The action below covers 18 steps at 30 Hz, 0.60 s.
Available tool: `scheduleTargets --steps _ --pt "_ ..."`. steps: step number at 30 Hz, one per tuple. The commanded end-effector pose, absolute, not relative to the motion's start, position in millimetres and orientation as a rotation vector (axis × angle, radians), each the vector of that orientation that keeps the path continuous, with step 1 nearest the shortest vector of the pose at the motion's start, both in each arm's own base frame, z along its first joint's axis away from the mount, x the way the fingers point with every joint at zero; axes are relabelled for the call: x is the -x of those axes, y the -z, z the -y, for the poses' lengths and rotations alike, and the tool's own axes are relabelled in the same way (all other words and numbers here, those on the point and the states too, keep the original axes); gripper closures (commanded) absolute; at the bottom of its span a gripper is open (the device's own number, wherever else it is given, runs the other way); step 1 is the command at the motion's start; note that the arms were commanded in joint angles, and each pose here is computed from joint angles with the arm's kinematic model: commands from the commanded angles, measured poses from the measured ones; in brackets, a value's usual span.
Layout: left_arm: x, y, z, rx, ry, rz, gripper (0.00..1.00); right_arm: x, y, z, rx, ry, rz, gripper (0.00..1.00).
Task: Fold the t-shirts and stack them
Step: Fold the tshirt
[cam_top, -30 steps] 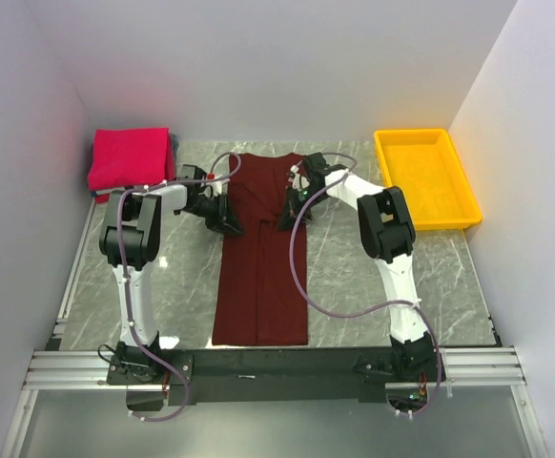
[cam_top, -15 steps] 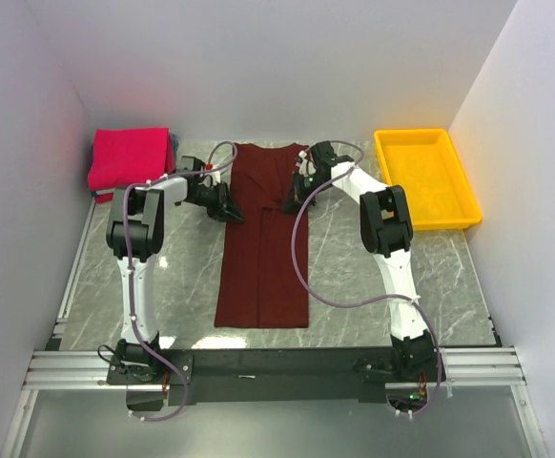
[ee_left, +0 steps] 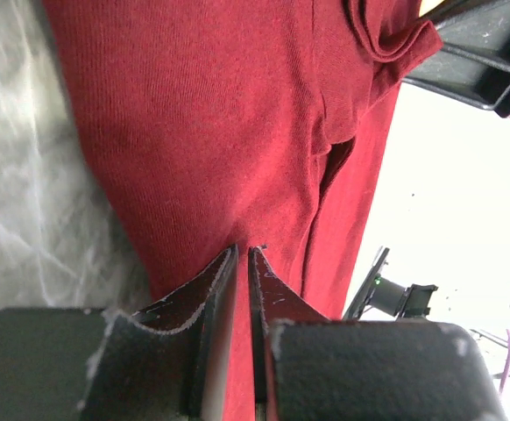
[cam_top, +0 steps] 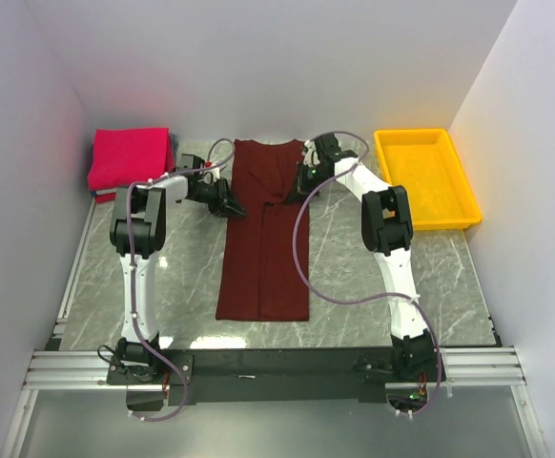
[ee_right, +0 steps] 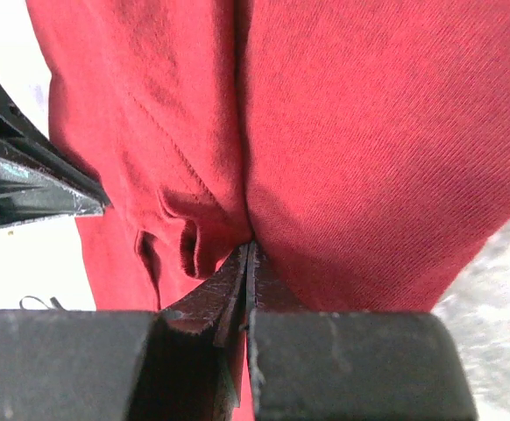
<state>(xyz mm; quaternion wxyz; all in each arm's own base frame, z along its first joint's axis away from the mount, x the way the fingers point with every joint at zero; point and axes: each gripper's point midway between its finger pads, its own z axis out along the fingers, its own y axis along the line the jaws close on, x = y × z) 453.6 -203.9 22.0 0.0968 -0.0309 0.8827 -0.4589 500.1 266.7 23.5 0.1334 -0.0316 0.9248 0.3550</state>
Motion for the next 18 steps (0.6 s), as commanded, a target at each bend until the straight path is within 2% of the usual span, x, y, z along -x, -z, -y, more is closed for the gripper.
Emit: scheduleTargets --steps 1,13,18 --pt "-470.4 3.4 197.7 0.117 1.252 -2.619 0.81 -528.1 -14.4 -254.1 0.099 -0.93 -2.624 0.96" --pt "-480.5 -7.7 201.4 0.101 1.25 -2.577 0.79 -557.3 -35.4 -247.0 0.166 -0.849 -2.503 0.9" --pt "-480.0 -16.5 202.0 0.069 1.239 -2.57 0.77 -561.9 -26.6 -248.5 0.177 -0.851 -2.495 0.88"
